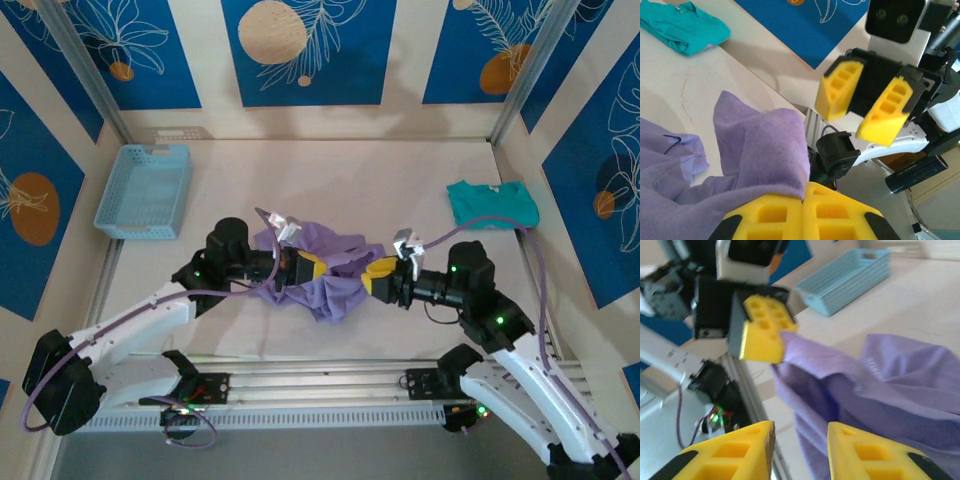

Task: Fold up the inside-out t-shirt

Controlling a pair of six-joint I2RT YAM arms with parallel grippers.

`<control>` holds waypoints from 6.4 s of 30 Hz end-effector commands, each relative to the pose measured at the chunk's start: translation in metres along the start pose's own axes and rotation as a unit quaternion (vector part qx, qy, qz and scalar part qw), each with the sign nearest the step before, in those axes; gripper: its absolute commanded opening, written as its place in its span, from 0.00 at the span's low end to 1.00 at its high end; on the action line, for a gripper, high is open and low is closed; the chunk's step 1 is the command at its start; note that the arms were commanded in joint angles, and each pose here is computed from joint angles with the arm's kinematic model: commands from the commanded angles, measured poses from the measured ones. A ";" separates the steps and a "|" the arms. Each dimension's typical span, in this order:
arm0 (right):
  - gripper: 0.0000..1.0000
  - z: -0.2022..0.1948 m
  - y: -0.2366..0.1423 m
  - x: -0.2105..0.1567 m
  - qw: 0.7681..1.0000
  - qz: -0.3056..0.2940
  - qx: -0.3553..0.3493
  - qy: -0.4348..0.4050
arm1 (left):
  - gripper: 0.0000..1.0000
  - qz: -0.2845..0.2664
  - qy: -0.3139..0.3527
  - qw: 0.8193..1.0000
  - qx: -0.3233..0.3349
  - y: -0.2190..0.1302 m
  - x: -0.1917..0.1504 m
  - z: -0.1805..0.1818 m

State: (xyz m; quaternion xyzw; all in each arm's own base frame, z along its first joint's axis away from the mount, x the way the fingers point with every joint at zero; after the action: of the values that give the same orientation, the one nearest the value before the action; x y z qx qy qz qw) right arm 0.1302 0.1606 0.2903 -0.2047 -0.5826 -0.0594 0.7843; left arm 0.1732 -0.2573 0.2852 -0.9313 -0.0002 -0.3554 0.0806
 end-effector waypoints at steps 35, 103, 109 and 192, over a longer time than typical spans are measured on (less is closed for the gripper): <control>0.00 -0.012 0.049 0.042 0.995 -0.037 0.045 0.083 | 0.27 0.040 0.051 0.995 0.081 -0.004 -0.008 0.012; 0.35 0.003 0.052 0.024 0.989 -0.009 0.145 0.009 | 0.00 0.036 0.141 0.988 -0.049 -0.009 -0.006 -0.026; 0.36 0.002 0.056 0.028 0.989 -0.009 0.149 0.005 | 0.00 0.035 0.140 0.988 -0.050 -0.009 -0.006 -0.026; 0.00 -0.020 0.076 0.059 0.965 0.005 -0.101 0.241 | 0.51 -0.048 0.097 0.860 0.498 -0.050 0.022 0.087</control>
State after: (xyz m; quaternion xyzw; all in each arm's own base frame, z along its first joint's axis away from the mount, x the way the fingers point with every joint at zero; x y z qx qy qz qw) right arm 0.1833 0.2345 0.3066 -0.2878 -0.3634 -0.0967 0.8808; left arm 0.2600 -0.2073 0.2402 -0.7101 -0.2174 -0.4119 0.5280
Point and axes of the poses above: each hand's point on the last joint's axis, 136 mm out from that joint toward the fingers, its own y axis out along the fingers, its own z axis along the line the jaws close on, x = y × z, the point moved 6 cm from there along -y, back along the fingers, and after that the axes turned 10 degrees about -y, right-handed, at the moved point
